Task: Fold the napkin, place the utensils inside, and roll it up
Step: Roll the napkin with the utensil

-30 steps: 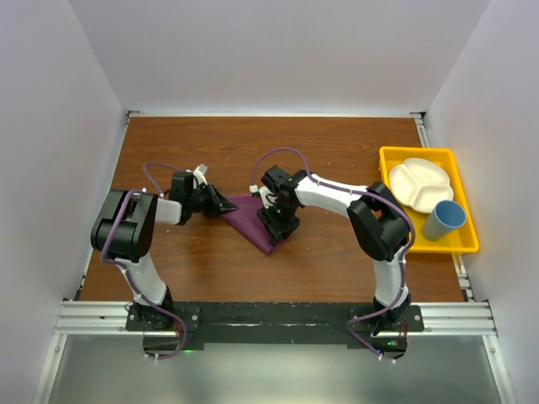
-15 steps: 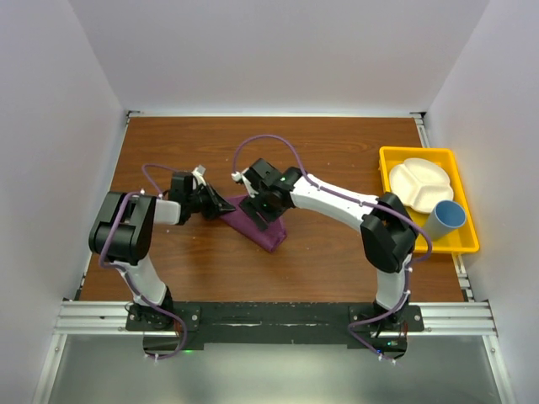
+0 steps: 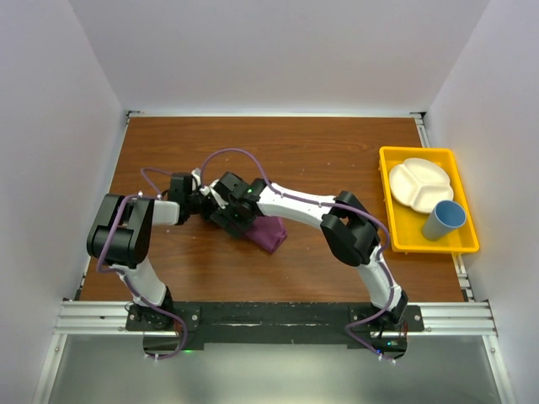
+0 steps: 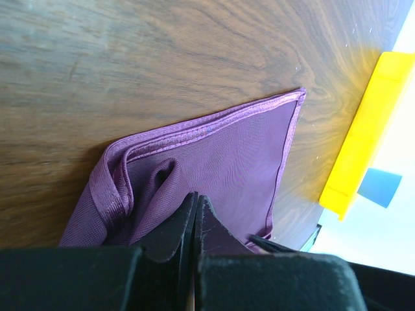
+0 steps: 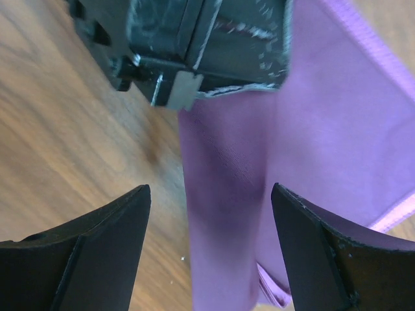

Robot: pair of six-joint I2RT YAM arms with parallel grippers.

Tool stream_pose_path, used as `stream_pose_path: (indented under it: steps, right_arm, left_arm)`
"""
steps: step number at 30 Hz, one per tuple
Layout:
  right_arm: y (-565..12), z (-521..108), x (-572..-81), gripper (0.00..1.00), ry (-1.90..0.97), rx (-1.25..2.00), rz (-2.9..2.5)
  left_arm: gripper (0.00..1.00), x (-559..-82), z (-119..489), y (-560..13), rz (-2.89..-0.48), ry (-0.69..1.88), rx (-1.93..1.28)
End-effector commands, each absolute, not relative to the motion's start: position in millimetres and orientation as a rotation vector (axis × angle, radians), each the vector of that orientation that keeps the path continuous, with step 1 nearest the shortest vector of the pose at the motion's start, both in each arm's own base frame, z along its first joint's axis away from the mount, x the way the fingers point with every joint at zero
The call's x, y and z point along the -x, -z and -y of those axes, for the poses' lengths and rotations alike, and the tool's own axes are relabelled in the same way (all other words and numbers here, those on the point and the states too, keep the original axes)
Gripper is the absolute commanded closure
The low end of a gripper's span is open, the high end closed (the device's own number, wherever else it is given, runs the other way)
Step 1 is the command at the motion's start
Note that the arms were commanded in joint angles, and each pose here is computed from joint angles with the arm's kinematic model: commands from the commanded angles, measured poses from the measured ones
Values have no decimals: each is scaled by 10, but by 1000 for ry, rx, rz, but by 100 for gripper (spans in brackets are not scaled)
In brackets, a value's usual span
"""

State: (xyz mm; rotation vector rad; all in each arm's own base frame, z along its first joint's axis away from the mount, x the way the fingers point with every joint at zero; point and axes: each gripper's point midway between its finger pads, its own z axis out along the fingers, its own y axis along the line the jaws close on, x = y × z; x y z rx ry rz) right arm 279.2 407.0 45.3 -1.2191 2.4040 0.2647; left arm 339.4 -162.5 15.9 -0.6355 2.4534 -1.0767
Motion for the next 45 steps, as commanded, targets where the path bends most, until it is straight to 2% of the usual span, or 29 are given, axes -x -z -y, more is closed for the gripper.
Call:
stream_pose_path:
  steps: [1,5,9,10,12,13,14,16,17,19,20,23,29,33,36,41,45]
  right_arm:
    - [-495,-4091,-2868,24,-249,1211,-2343]
    - [-326,-3963,-2853,32,-183,1201,-2370]
    - [-80,-3830,-2781,47,-150,1204,-2413]
    - [-55,-3841,-2783,63,-160,1194,-2408]
    - [20,-3793,-2727,77,-177,1188,-2429]
    - [17,-3795,-2740,88,-198,1177,-2431]
    - [23,-3799,-2711,91,-234,1178,-2445]
    - [0,-3850,-2681,99,-358,1164,-2463]
    - [-3,-3859,-2667,100,-414,1156,-2476]
    - [37,-3877,-2623,100,-592,1136,-2549]
    - [16,-3927,-2633,100,-667,1121,-2568]
    - [-19,-3966,-2551,100,-997,1058,-2643]
    - [-176,-4058,-2517,100,-1477,895,-2702]
    - [-120,-4082,-2487,100,-1658,792,-2718]
    - [-75,-4069,-2511,100,-1683,766,-2710]
    - [-18,-4044,-2511,100,-1663,775,-2713]
    - [-33,-4061,-2557,100,-1637,776,-2700]
  left_arm:
    - [100,-3128,1480,135,-2575,951,770]
    - [100,-3140,1481,124,-2571,956,787]
    - [100,-3156,1485,81,-2558,966,804]
    - [100,-3170,1471,61,-2551,967,808]
    - [96,-3223,1438,-40,-2524,959,788]
    - [93,-3268,1386,-79,-2504,933,782]
    - [85,-3325,1353,-205,-2478,914,761]
    - [74,-3362,1247,-299,-2465,838,713]
    - [63,-3464,1226,-491,-2410,831,665]
    - [54,-3437,1150,-566,-2414,763,622]
    - [42,-3424,1123,-676,-2399,745,605]
    - [36,-3330,1029,-772,-2393,675,578]
    - [27,-2993,1035,-709,-2432,685,630]
    - [23,-2920,1161,-621,-2439,794,769]
    - [22,-2995,1268,-586,-2438,862,824]
    - [22,-3172,1356,-495,-2472,824,881]
    - [29,-3128,1354,-295,-2541,744,962]
